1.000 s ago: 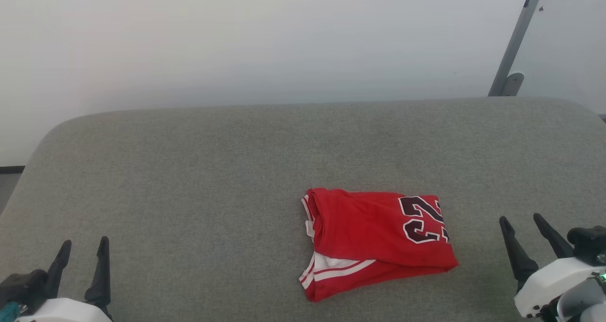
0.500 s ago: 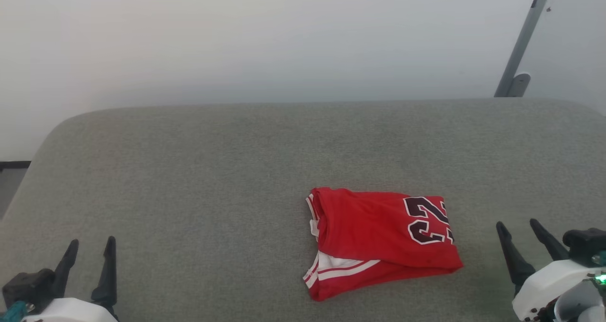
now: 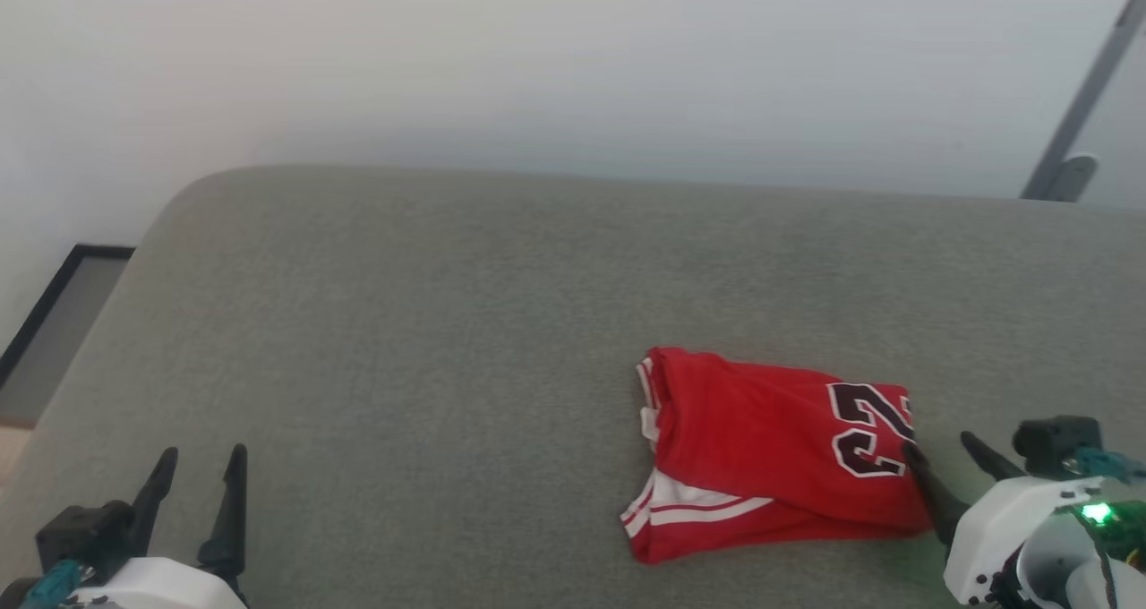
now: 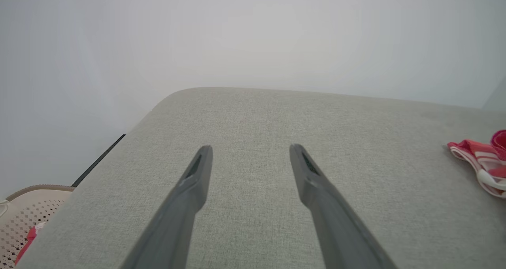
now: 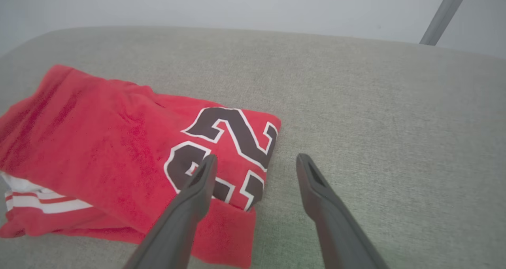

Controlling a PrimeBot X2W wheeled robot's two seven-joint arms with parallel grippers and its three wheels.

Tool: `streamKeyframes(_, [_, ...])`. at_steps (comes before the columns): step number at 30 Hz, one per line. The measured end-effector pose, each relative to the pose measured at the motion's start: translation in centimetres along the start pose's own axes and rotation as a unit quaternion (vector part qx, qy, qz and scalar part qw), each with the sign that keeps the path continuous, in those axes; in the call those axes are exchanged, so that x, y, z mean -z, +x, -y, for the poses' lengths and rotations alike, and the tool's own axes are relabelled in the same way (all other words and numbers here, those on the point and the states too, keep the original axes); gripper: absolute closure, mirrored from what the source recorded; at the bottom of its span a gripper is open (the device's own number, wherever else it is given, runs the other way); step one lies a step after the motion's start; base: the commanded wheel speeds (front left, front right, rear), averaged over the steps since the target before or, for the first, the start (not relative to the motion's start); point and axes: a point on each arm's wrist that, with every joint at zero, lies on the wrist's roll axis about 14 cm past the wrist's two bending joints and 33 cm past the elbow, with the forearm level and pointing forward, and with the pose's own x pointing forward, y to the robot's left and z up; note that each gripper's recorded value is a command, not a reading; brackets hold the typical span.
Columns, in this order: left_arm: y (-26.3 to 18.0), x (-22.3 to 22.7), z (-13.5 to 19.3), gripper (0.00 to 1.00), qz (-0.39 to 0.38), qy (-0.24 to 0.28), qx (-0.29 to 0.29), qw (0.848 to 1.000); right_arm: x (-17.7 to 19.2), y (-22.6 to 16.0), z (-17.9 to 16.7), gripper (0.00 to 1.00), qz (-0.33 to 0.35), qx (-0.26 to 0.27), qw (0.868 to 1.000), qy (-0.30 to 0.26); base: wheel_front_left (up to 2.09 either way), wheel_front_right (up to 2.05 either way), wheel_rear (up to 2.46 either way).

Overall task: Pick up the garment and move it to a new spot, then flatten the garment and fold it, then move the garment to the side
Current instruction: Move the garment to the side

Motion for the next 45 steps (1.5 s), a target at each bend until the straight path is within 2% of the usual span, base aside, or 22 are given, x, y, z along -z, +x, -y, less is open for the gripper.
streamKeyframes(6, [-0.4, 0.6, -0.5, 0.00, -0.011, 0.002, -0.009, 1.000, 1.9, 1.9, -0.5, 0.00, -0.073, -0.013, 0.997, -0.007, 0.00, 0.00, 0.00])
streamKeyframes(12, [-0.3, 1.2, -0.8, 0.00, -0.023, 0.005, -0.014, 1.000, 3.4, 3.9, -0.1, 0.00, -0.153, -0.014, 0.988, -0.008, 0.00, 0.00, 0.00])
streamKeyframes(18, [-0.1, 1.9, -0.9, 0.00, -0.035, 0.005, -0.019, 0.999, 5.4, 5.1, -0.1, 0.00, -0.252, -0.017, 0.968, 0.012, 0.00, 0.00, 0.00])
streamKeyframes(20, [0.2, 2.3, -0.5, 0.00, -0.041, 0.002, -0.018, 0.999, 6.0, 5.5, -0.1, 0.00, -0.293, -0.019, 0.956, 0.022, 0.00, 0.00, 0.00])
streamKeyframes(21, [0.2, 2.3, -0.5, 0.00, -0.041, 0.002, -0.018, 0.999, 6.0, 5.5, -0.1, 0.00, -0.293, -0.019, 0.956, 0.022, 0.00, 0.00, 0.00])
streamKeyframes(23, [0.5, 2.5, -0.4, 0.00, -0.045, 0.002, -0.019, 0.999, 6.5, 6.0, -0.3, 0.00, -0.330, -0.023, 0.943, 0.033, 0.00, 0.00, 0.00])
streamKeyframes(24, [0.6, 2.6, -0.4, 0.00, -0.047, 0.001, -0.019, 0.999, 6.5, 6.1, -0.4, 0.34, -0.337, -0.025, 0.940, 0.035, 0.00, 0.00, 0.00])
streamKeyframes(25, [0.6, 2.7, -0.3, 0.00, -0.048, 0.001, -0.019, 0.999, 6.5, 6.2, -0.4, 1.00, -0.342, -0.025, 0.939, 0.037, 0.00, 0.00, 0.00])
streamKeyframes(28, [0.7, 3.1, -0.2, 0.00, -0.053, 0.000, -0.019, 0.998, 6.2, 6.7, -0.2, 1.00, -0.345, -0.023, 0.938, 0.033, 0.00, 0.00, 0.00])
streamKeyframes(37, [2.0, 2.6, 1.0, 0.00, -0.045, -0.001, 0.000, 0.999, 4.4, 6.7, 0.8, 1.00, -0.311, -0.007, 0.950, 0.020, 0.00, 0.00, 0.00])
streamKeyframes(45, [4.7, 2.1, 4.7, 0.00, -0.033, -0.004, 0.053, 0.998, 0.4, 5.1, 7.1, 1.00, -0.261, 0.066, 0.963, -0.001, 0.00, 0.00, 0.00])
